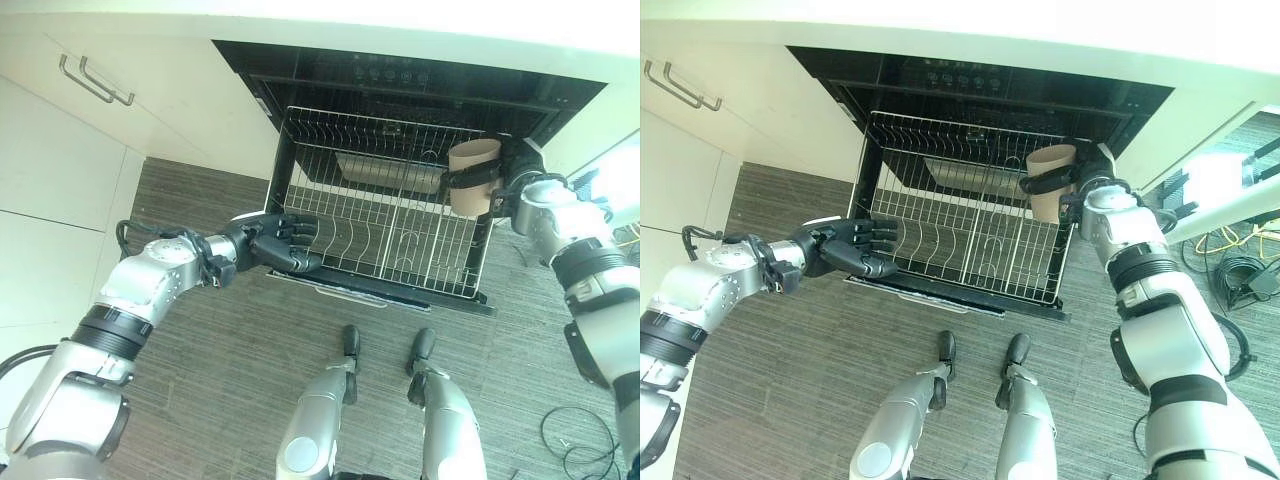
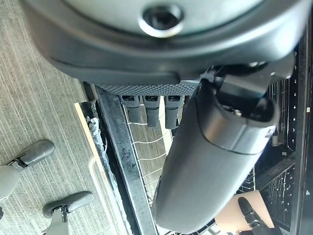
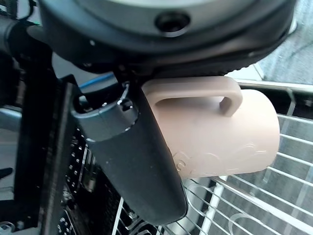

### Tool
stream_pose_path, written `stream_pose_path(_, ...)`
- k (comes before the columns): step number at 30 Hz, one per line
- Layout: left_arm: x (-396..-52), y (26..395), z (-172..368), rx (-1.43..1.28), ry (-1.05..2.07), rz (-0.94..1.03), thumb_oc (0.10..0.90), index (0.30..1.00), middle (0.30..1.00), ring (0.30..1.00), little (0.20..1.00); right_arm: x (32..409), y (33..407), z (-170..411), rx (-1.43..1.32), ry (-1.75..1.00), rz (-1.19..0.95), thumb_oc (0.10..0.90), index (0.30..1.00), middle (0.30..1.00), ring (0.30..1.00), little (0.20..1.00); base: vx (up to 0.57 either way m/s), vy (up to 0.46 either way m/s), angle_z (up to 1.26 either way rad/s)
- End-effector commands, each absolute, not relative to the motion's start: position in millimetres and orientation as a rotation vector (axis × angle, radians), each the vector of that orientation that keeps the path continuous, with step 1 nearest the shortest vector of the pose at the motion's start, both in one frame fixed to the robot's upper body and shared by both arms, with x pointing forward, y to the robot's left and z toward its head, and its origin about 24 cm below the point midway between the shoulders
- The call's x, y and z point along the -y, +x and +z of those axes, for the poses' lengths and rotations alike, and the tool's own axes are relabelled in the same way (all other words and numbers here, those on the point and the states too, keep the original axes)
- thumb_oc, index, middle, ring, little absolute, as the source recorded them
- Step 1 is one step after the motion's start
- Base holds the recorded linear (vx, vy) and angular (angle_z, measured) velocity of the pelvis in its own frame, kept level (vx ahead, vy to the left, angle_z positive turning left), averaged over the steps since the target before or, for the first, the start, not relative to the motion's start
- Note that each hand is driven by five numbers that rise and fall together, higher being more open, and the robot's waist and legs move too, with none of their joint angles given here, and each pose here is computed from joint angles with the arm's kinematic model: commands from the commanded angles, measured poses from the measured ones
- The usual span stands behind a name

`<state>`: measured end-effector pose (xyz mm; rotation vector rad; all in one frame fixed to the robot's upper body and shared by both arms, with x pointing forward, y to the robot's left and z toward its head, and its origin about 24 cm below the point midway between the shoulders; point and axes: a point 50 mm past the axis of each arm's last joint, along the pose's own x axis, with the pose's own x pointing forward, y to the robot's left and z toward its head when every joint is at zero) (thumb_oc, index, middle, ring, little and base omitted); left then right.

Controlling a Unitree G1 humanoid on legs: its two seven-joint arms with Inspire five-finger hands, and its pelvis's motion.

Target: Place the dishes in the dishwasher.

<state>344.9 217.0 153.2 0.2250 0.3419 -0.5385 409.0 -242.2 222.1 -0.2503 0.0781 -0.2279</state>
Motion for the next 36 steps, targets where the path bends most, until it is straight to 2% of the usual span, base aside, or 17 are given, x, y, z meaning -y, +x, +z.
stream_pose_path(1,-237,324,134,-0.438,0.257,-0.522,0.8,0.9,0.9,0.9,0.9,255,398,298,0.227,-0.302,-0.291,0.8,0.9,0.9,0.9,0.9,0.0,0.0,0.0)
stream_pose_path(10,-243,315,123,-0.44,0.224,-0.505,0.8,0.9,0.9,0.9,0.9,253,386,321,0.353,-0.327,-0.282,0.8,0.9,0.9,0.9,0.9,0.0,0.003,0.0)
stream_pose_path(16,-241,315,124,-0.432,0.219,-0.506,0.8,0.9,0.9,0.9,0.9,256,389,302,0.269,-0.217,-0.224,0.8,0.9,0.9,0.9,0.9,0.0,0.0,0.0)
stream_pose_path(22,-241,313,120,-0.425,0.198,-0.496,0.8,0.9,0.9,0.9,0.9,241,384,305,0.333,-0.215,-0.154,0.8,0.9,0.9,0.9,0.9,0.0,0.016,0.0)
stream_pose_path(30,-241,298,105,-0.401,0.149,-0.475,0.8,0.9,0.9,0.9,0.9,231,367,242,0.19,-0.396,0.024,0.8,0.9,0.9,0.9,0.9,0.01,0.046,-0.02)
stream_pose_path(36,-238,288,106,-0.278,0.09,-0.417,0.8,0.9,0.9,0.9,0.9,242,336,195,0.185,-0.35,-0.001,0.8,0.9,0.9,0.9,0.9,0.05,0.06,-0.1)
